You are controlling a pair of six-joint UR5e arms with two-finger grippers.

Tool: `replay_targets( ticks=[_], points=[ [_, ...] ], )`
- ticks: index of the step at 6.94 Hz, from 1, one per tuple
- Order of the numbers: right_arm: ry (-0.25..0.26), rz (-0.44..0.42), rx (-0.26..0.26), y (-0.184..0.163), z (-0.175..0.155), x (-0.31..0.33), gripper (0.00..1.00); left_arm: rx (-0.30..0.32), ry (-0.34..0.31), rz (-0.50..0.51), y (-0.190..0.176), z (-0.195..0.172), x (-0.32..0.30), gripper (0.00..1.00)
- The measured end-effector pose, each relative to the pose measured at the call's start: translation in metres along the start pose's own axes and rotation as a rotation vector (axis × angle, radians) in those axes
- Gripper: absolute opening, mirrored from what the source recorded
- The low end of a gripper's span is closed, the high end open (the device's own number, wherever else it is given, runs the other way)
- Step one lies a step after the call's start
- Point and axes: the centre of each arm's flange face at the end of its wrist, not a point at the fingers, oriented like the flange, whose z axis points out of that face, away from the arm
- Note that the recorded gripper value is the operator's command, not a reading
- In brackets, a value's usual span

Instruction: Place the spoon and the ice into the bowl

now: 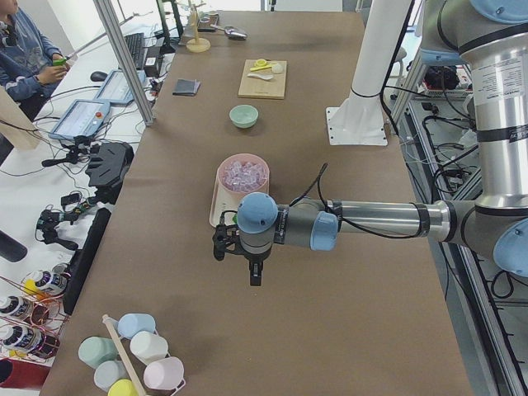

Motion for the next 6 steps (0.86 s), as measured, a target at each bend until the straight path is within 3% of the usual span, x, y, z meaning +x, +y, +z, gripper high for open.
replay_targets(
  ticks=[3, 6],
  points=[
    [-0.003, -0.003, 0.0, -0.0003, 0.0002, -0.0001, 1.0, 0.01, -0.024, 0.008, -0.0017, -0.0029, 0.0001, 0.98],
    [-0.073, -0.013, -0.004, 0.0016, 0.0016, -0.0054, 1.0, 0.013, -0.02, 0.0, 0.0033, -0.0036, -0.0026, 0.98]
  ],
)
